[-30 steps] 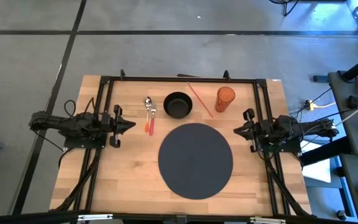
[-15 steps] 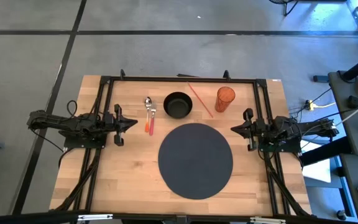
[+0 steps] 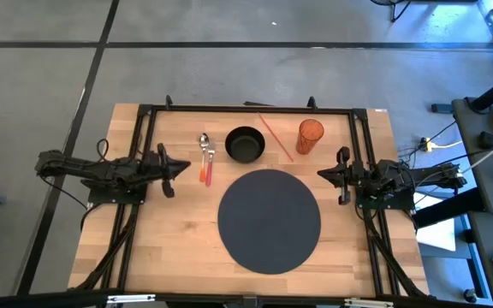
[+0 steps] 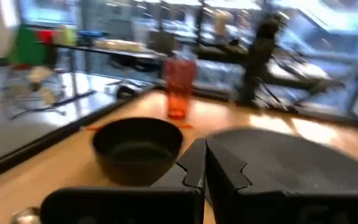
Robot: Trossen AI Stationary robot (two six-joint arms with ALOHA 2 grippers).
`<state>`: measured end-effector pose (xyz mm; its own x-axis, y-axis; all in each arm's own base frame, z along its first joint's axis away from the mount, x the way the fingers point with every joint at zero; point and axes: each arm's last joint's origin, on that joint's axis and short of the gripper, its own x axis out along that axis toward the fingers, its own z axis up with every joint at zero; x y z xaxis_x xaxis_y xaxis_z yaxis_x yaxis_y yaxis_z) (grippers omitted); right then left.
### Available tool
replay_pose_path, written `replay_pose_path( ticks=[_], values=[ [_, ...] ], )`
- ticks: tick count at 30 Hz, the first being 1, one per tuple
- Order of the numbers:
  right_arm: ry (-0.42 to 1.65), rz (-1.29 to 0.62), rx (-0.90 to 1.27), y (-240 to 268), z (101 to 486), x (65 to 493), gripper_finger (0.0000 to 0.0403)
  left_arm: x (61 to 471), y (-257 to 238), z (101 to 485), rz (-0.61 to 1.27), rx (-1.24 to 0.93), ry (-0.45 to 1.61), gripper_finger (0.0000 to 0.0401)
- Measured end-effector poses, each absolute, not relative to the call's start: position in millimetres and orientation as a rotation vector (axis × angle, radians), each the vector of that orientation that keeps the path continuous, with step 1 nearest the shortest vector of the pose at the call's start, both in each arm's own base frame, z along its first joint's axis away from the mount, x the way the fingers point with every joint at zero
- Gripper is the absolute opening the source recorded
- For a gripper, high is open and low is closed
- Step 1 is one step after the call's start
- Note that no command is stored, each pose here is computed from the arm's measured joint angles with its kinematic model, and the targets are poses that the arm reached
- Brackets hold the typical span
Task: Pick & Place Utensil
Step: Put the black bowl on the blue mat
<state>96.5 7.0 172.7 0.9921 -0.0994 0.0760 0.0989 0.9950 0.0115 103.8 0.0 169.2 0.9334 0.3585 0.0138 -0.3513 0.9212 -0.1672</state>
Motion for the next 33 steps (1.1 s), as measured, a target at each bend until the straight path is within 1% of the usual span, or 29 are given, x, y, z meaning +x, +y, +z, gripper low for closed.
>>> replay_pose_path(
  ticks=[2, 5, 6, 9, 12, 15, 18, 22, 24, 29, 33],
  values=[
    [-0.077, -0.099, 0.009, 7, 173, 96, 0.0011, 106, 1, 175, 0.402, -0.216, -0.091, 0.0003],
    [-0.077, -0.099, 0.009, 7, 173, 96, 0.0011, 112, -1, 191, 0.295, -0.221, -0.075, 0.0003],
    [-0.076, -0.099, 0.009, 7, 173, 96, 0.0011, 115, 0, 199, 0.286, -0.223, -0.075, 0.0003],
    [-0.077, -0.099, 0.008, 7, 173, 96, 0.0011, 128, 3, 222, 0.353, -0.213, -0.038, 0.0003],
    [-0.076, -0.100, 0.005, 7, 173, 96, 0.0011, 152, 11, 247, 0.407, -0.194, 0.078, 0.0003],
    [-0.076, -0.100, 0.004, 7, 173, 96, 0.0011, 188, 25, 263, 0.464, -0.205, 0.295, 0.0003],
    [-0.077, -0.099, 0.011, 7, 173, 96, 0.0011, 233, 40, 269, 0.462, -0.157, 0.463, 0.0003],
    [-0.077, -0.091, 0.010, 7, 173, 96, 0.0011, 290, 53, 273, 0.338, -0.049, 0.559, 0.0003],
    [-0.076, -0.089, 0.008, 7, 173, 96, 0.0011, 314, 59, 272, 0.315, 0.004, 0.600, 0.0003],
    [-0.076, -0.089, 0.007, 7, 173, 96, 0.0011, 352, 67, 263, 0.320, 0.106, 0.799, 0.0015],
    [-0.075, -0.090, -0.011, 7, 173, 96, 0.0011, 364, 71, 259, 0.318, 0.101, 0.930, 0.0055]
  ],
)
